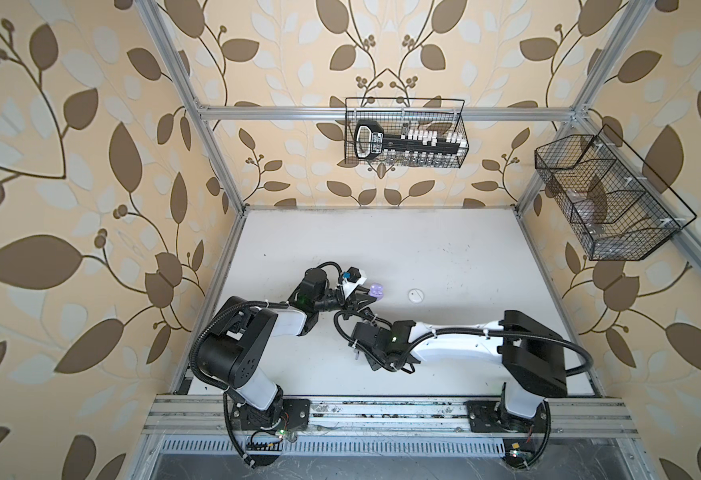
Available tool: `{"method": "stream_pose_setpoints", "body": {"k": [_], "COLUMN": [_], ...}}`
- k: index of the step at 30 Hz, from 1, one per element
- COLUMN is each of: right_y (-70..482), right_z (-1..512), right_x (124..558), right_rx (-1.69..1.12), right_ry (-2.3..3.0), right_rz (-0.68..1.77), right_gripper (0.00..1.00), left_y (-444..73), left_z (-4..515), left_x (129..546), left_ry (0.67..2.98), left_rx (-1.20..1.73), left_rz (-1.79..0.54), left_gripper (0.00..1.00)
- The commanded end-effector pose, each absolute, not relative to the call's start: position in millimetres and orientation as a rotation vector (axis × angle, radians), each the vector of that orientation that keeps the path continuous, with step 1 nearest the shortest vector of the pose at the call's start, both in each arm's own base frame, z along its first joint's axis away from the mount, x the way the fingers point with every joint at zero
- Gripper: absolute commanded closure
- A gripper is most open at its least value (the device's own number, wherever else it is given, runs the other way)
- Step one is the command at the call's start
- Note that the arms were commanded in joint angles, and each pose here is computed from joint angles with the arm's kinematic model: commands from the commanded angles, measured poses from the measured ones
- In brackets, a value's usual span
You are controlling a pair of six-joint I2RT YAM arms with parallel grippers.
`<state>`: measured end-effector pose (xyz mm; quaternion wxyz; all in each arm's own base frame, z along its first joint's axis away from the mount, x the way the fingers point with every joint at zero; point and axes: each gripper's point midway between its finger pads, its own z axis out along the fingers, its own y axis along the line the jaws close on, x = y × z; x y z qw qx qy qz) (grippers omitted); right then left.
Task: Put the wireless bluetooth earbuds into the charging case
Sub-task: 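Lift the earbud and carry it with the right gripper to the lilac case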
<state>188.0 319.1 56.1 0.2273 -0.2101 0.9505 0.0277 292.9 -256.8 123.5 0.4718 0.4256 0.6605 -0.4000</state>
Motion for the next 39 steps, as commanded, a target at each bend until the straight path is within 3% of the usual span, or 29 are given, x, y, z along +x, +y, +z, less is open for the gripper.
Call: {"method": "stream_pose_setpoints", "body": {"k": [1,15,39], "right_y": [313.4,292.6,302.0], "right_z": [97.6,199.3,175.9], "right_x": [210.7,271.1,314.2], "right_rx": [-0.41,-0.063,0.14], "right_ry": [2.494,2.204,2.203], "right_rz": [0.148,0.431,0.606], "right_gripper": [0.9,0.92,0.95], "left_y": [-259.9,-261.3,-261.8], "left_z": [151.6,154.5,162.6], "left_x": [300.4,297.7,297.7], "left_ry": [1.524,1.52,1.499], "left_rx": [1.041,1.015,0.981], "left_rz": [-0.987,-1.032,-1.06], "left_gripper": [1.0,1.0,1.0]}}
